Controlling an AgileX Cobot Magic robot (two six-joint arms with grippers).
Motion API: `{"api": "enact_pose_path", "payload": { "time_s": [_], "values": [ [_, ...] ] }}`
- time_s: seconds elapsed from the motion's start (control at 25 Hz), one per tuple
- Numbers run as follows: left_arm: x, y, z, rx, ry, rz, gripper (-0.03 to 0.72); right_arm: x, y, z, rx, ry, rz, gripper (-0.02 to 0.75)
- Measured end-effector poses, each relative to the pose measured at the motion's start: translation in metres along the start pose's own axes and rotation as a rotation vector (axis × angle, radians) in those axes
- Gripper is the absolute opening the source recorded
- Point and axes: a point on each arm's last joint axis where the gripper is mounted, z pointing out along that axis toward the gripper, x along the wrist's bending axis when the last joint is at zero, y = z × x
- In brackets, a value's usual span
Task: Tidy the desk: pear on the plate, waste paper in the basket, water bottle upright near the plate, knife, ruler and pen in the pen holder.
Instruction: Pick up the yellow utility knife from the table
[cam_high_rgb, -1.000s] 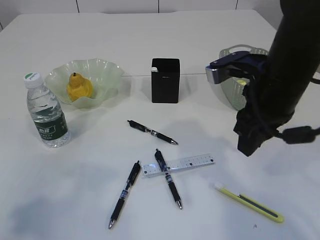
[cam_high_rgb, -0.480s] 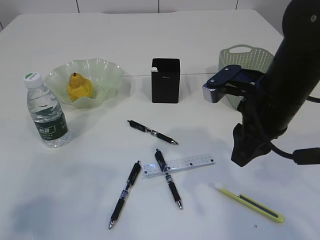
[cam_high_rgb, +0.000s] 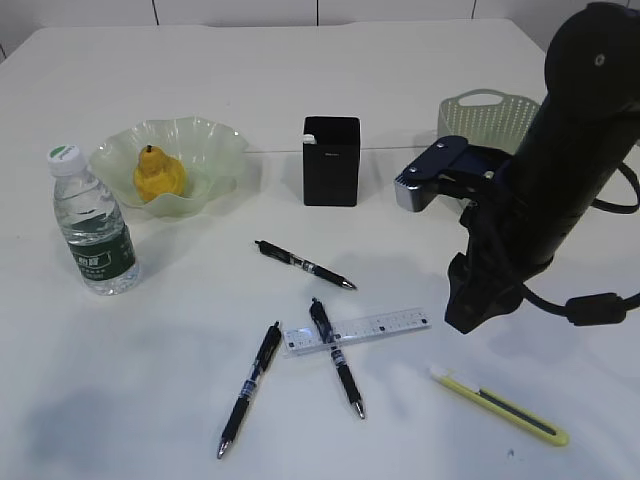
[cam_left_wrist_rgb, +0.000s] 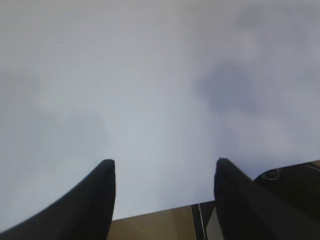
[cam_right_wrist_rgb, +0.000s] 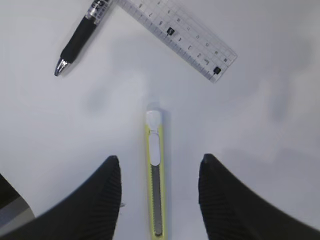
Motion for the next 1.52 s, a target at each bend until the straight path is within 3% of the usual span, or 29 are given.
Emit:
{"api": "enact_pose_path", "payload": {
  "time_s": [0.36,0.92,1.52],
  "values": [
    [0.000,0.000,0.000,-0.004,0.000,0.000,0.438,-0.003,0.002,0.012,0.011,0.010,-0.055,0.409],
    [0.003,0.000,0.000,-0.005,0.033,0.012,0.438,-0.007,0.000,0.050,0.103,0.100,-0.031,0.407],
    [0.003,0.001,0.000,-0.005,0.036,0.014,0.438,-0.002,-0.017,0.070,0.119,0.079,-0.045,0.407]
  ]
}}
